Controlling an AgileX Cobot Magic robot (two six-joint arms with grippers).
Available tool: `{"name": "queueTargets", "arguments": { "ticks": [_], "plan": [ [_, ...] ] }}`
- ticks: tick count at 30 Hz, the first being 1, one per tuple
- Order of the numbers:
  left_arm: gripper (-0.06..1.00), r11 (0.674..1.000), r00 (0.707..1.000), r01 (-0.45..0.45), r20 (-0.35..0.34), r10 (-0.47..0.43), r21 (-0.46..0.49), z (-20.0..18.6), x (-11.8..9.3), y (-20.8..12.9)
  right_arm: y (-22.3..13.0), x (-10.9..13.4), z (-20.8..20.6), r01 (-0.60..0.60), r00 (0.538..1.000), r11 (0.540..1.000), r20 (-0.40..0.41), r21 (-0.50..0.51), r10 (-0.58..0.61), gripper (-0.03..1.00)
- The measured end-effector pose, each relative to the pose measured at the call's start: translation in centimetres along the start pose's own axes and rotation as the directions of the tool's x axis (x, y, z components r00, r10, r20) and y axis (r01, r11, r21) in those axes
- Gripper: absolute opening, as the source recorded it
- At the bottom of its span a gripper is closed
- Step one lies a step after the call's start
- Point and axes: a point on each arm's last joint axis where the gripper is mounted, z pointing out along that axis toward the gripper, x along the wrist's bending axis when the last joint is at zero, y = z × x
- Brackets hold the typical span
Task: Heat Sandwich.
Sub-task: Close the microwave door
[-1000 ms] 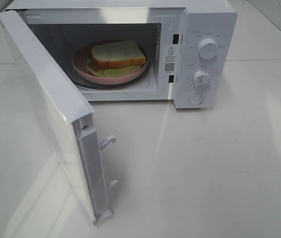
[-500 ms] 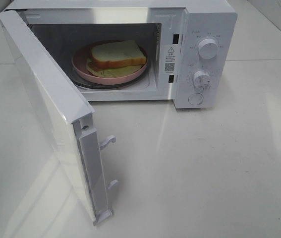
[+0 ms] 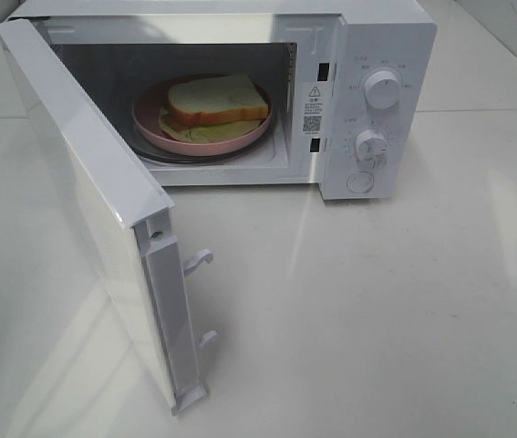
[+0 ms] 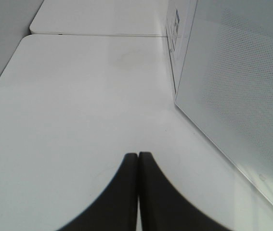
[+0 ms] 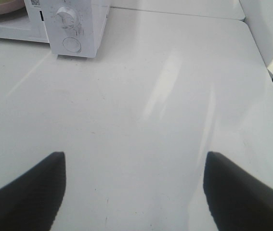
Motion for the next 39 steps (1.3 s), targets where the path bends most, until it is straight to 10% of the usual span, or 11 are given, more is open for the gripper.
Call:
{"name": "queueTargets", "arguments": {
  "ticks": [21,39],
  "plan": [
    [0.0,0.977,1.0,-0.027,-0.019,0.024,-0.21,6.7,0.2,0.4,0.0,0.0,0.0,0.0,1.0,1.0,0.0,0.0,0.0,0.76],
    [0.0,0.968,0.973,0.001,0.225,0.056,-0.25,10.9,-2.5,-0.5,0.0,0.0,0.0,0.0,1.0,1.0,0.0,0.0,0.0,0.76]
  ]
}}
